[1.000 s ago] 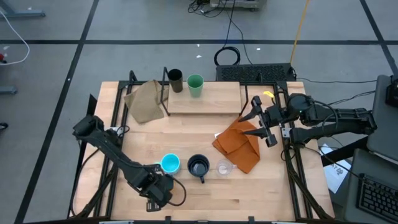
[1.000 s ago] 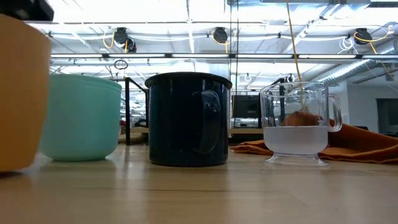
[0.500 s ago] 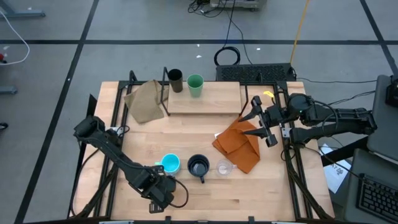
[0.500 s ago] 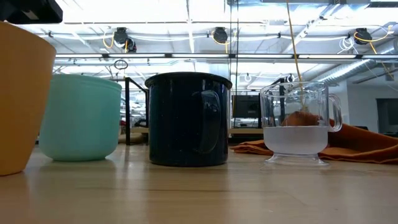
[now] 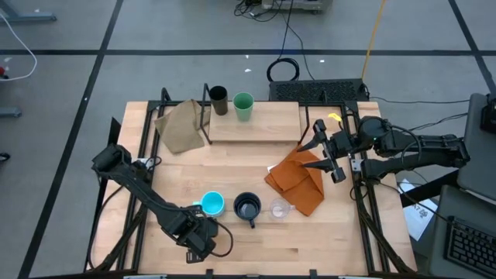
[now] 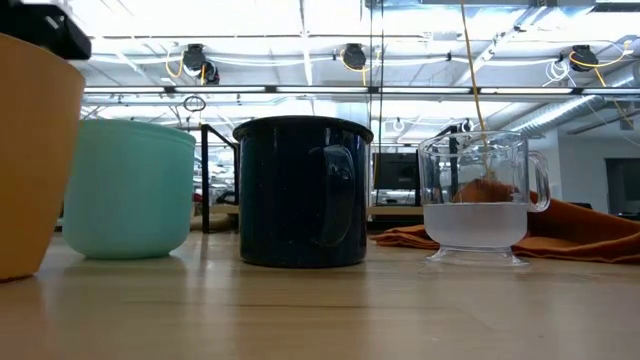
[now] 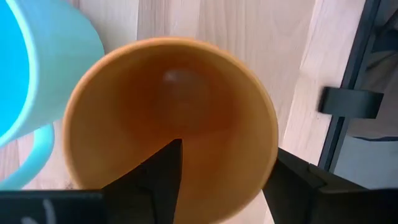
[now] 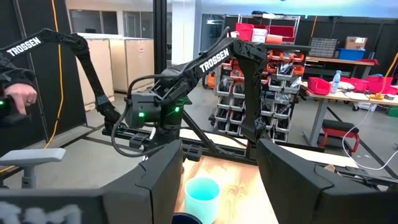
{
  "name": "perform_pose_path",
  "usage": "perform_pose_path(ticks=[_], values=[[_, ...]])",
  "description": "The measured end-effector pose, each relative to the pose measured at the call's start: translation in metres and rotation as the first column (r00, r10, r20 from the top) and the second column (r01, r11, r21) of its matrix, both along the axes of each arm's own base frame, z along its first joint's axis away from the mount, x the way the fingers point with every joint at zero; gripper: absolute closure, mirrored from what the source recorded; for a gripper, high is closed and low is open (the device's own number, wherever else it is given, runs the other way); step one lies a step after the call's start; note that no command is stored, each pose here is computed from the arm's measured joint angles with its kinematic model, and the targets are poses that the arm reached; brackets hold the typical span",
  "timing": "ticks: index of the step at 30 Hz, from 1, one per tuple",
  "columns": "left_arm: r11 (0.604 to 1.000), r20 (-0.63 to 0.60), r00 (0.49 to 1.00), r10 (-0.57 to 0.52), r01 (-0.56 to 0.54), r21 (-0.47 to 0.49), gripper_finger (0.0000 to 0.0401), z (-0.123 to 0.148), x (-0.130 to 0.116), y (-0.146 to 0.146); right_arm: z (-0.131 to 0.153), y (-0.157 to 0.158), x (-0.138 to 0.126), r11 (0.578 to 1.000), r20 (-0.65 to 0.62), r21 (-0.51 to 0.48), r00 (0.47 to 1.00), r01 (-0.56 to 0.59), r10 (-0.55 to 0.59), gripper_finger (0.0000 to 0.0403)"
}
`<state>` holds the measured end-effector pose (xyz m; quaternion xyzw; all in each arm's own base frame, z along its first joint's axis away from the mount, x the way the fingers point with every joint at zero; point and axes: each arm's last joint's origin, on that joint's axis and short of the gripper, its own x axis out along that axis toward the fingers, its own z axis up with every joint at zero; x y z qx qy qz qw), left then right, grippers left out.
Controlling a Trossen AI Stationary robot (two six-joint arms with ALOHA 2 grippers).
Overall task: Stack small to large cups/mugs on shelf
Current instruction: Put the orange cup on the shelf
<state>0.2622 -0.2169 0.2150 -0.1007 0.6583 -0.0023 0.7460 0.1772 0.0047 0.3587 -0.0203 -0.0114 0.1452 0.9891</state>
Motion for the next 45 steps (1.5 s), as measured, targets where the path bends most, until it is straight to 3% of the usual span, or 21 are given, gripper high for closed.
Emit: perform_pose_path(ticks=[7, 10, 19, 29, 35, 38, 45], values=[[1.0, -0.002, 1.0, -0.007, 0.007, -0.002, 0.0206, -0.001, -0.001, -0.001, 0.0, 0.0, 0.0, 1.0, 0.0, 0.001, 1.0, 0.0, 0.0, 0.0204], [1.0, -0.002, 1.0, -0.011, 0.011, -0.003, 0.0226, -0.001, -0.001, -0.001, 0.0, 0.0, 0.0, 1.0, 0.0, 0.0, 1.0, 0.0, 0.0, 0.0204], [0.998, -0.025, 0.998, -0.055, 0.054, -0.039, 0.0385, 0.001, -0.002, -0.001, 0.0, 0.0, 0.0, 1.0, 0.0, 0.0, 1.0, 0.0, 0.0, 0.0204], [0.991, -0.036, 0.995, -0.093, 0.089, -0.096, 0.0397, 0.006, -0.004, -0.003, 0.0, 0.0, 0.0, 1.0, 0.001, 0.004, 1.0, 0.0, 0.0, 0.0204], [0.992, 0.009, 0.999, -0.037, 0.038, -0.116, 0.0399, 0.03, -0.013, 0.006, 0.0, 0.0, 0.0, 1.0, 0.0, 0.005, 1.0, 0.0, 0.0, 0.0204], [0.996, 0.014, 1.0, -0.014, 0.015, -0.093, 0.0399, 0.042, -0.019, 0.01, 0.0, 0.0, 0.0, 1.0, -0.002, 0.006, 1.0, 0.0, 0.0, 0.0204], [0.996, 0.006, 1.0, -0.023, 0.023, 0.087, 0.04, 0.088, -0.024, 0.024, -0.004, 0.0, 0.0, 1.0, -0.044, 0.002, 0.999, 0.0, 0.001, 0.0204]])
